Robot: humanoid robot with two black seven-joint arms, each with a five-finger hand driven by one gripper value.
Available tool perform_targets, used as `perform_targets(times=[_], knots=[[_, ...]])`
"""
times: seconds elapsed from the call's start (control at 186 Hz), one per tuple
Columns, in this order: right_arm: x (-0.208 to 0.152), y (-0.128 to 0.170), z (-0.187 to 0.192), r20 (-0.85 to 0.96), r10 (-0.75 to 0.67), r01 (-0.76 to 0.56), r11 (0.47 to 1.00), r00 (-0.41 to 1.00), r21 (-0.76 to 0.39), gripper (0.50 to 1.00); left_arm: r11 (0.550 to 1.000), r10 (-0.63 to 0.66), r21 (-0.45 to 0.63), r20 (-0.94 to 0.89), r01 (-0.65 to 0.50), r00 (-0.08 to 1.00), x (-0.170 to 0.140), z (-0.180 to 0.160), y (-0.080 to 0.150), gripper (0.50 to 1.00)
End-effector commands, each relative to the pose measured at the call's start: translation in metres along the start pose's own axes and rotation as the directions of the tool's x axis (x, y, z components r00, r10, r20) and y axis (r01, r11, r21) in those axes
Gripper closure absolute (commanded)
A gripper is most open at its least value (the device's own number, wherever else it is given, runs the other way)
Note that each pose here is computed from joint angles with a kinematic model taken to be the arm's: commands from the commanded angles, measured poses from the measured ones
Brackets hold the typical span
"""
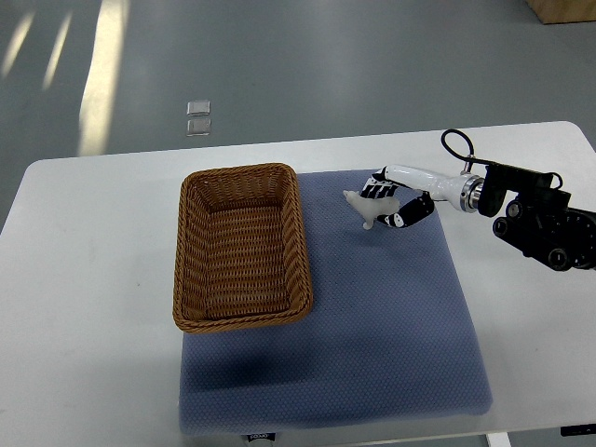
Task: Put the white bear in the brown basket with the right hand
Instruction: 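Lift the held bear and carry it over the brown wicker basket, then lower the bear into the basket and open the right hand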
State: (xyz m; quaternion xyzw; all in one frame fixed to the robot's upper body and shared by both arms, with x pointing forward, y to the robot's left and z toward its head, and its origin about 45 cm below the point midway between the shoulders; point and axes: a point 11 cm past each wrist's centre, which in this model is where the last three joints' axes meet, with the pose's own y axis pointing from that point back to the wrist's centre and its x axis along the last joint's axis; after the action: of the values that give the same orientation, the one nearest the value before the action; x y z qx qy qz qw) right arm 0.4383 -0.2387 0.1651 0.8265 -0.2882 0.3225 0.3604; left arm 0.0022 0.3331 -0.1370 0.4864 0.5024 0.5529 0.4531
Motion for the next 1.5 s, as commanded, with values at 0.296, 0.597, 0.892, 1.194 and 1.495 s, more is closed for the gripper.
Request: perform_targets(times=[0.296,0.597,0.892,1.194,1.495], knots=[[0.002,-0.001,-0.002,-0.007,0.02,-0.02,1.0,1.0,0.008,1.0,1.0,0.0,-0.001,0.0,0.0,1.0,0.0,0.001,0.0,0.5],[0.05,-0.003,-0.031,-0.061,0.095,-0.09,0.993,0.994,0.079,1.0,1.0,0.0,0.001,0.0,0.0,1.0,0.0,0.0,0.0,0.5],[0.089,-0.016,-0.122,-0.164,0.111,-0.064,0.96,0.98,0.273,1.0,1.0,0.0,0.001,0.0,0.0,1.0,0.0,0.0,0.0,0.5],[0.043,-0.051,-0.193,-0.308,-0.007,0.126,0.922,0.951,0.367,1.0,1.0,0.0,0.001,0.0,0.0,1.0,0.0,0.0,0.0,0.5],[-0.005,-0.07,-0.211,-0.39,-0.09,0.243,0.899,0.916,0.364,0.989,1.0,0.0,0.001,0.0,0.0,1.0,0.0,0.0,0.0,0.5]])
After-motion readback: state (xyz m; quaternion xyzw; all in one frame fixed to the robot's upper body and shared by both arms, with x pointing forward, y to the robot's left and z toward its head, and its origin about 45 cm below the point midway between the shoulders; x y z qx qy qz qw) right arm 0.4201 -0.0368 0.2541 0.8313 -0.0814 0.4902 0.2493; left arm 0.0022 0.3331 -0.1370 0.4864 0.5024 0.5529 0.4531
